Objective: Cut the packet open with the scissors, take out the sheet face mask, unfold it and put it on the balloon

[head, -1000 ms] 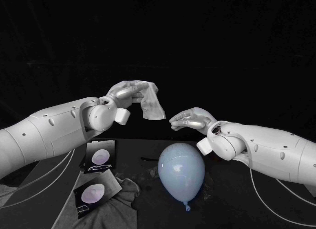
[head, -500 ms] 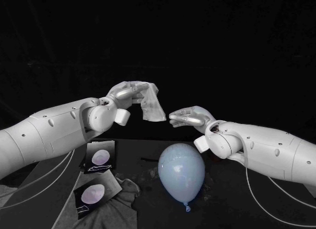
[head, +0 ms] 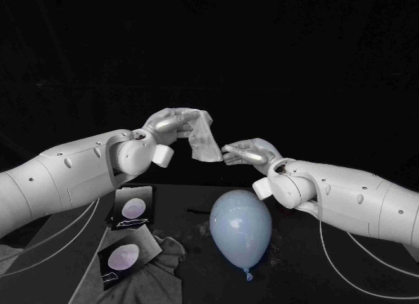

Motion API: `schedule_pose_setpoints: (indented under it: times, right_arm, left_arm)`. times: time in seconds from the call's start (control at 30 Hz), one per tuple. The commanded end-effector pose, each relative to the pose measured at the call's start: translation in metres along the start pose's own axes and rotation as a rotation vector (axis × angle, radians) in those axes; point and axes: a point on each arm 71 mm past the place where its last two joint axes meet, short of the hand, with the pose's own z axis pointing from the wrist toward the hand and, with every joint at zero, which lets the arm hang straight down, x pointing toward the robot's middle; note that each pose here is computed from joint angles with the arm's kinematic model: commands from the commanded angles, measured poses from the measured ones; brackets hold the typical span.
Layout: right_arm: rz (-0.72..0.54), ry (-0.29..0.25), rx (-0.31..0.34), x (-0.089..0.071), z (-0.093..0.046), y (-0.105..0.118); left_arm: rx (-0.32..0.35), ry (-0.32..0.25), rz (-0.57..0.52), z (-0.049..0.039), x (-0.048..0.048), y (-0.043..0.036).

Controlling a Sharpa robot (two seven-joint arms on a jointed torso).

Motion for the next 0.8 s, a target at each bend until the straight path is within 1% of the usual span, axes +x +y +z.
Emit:
schedule_pose_setpoints:
  times: [0.03, 0.17, 0.37, 0.63, 0.8]
  right_arm:
    - [0.028, 0.050, -0.026, 0.006, 0.001, 0.002]
    - [0.039, 0.076, -0.027, 0.010, 0.002, 0.003]
    - [0.069, 0.098, -0.025, 0.014, 0.003, 0.003]
    - [0.116, 0.108, -0.035, 0.018, 0.003, 0.004]
    - [0.136, 0.128, -0.045, 0.023, 0.003, 0.006]
  left_arm:
    - [0.007, 0.030, -0.009, 0.0009, 0.0041, -0.0018]
    - [0.006, 0.037, -0.010, 0.0010, 0.0056, -0.0017]
    - [0.005, 0.047, -0.012, 0.0007, 0.0074, -0.0016]
    - [0.004, 0.052, -0.012, 0.0004, 0.0087, -0.0015]
    - [0.001, 0.057, -0.013, 0.0002, 0.0100, -0.0012]
